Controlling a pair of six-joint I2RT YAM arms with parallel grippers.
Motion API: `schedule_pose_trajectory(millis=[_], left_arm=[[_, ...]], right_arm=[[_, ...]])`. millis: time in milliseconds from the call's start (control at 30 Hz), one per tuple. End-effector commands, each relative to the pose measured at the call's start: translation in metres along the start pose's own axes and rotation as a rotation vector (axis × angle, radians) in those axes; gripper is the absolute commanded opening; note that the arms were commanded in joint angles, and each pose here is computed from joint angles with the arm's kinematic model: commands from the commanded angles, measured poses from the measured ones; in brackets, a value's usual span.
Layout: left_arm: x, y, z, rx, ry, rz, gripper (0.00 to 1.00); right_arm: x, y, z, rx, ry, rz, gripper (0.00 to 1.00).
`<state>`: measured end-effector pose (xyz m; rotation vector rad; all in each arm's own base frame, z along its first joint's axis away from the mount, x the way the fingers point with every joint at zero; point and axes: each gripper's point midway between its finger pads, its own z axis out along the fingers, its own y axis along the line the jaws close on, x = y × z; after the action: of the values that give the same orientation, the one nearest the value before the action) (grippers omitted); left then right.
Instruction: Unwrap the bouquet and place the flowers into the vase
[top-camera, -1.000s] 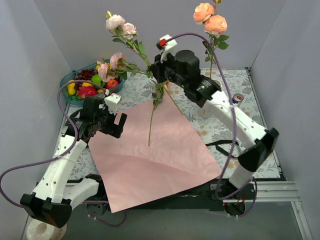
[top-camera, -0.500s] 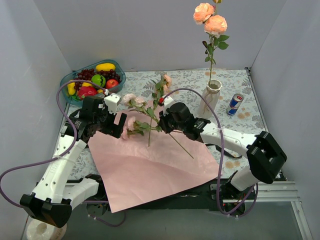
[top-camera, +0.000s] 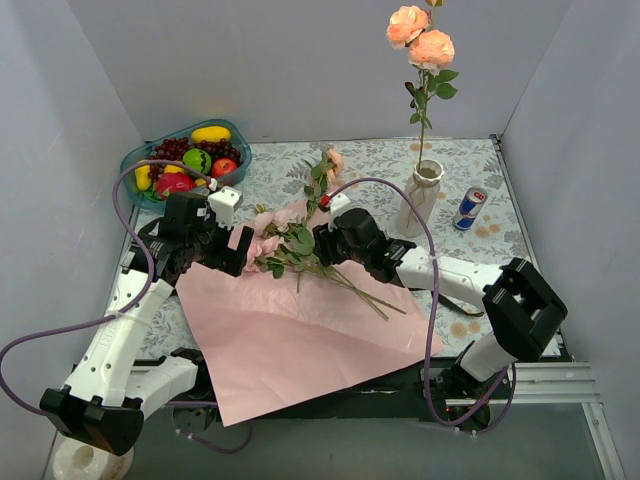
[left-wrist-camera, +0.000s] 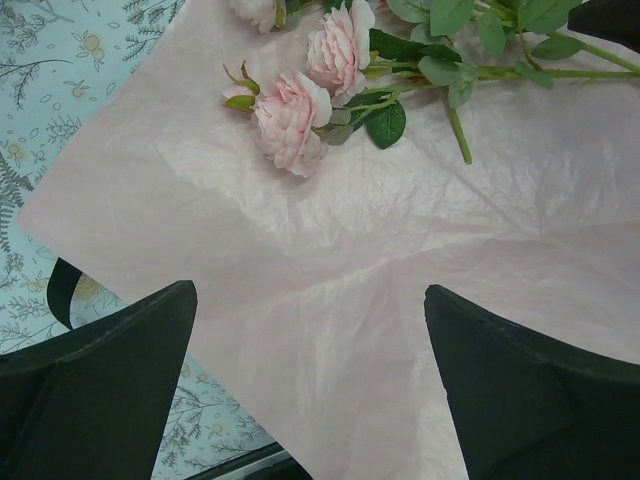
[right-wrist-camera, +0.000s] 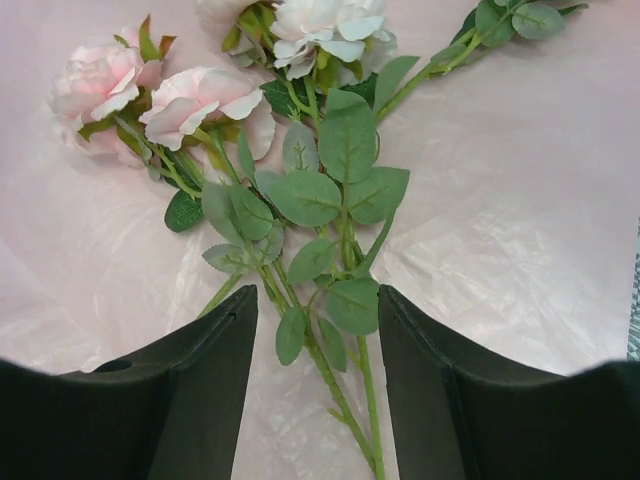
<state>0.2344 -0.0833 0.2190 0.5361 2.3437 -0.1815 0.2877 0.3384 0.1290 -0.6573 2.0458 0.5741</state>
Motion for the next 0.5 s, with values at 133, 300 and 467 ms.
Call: schedule_pose_trajectory(millis=[133, 300, 467], left_arm=[[-0.009, -0.003, -0.008, 0.013, -0.036, -0.003, 0.98], [-0.009, -0.002, -0.007, 0.01, -0.036, -0.001, 0.98], [-0.009, -0.002, -0.006, 0.012, -0.035, 0.0, 0.98]], right_arm=[[0.013, -0.008, -0.01, 0.035, 0.024, -0.08, 0.55], [0.04, -0.022, -0.004, 0.089, 0.11, -0.134, 0.51], [0.058, -0.03, 0.008, 0.115, 0.188, -0.19, 0.5]])
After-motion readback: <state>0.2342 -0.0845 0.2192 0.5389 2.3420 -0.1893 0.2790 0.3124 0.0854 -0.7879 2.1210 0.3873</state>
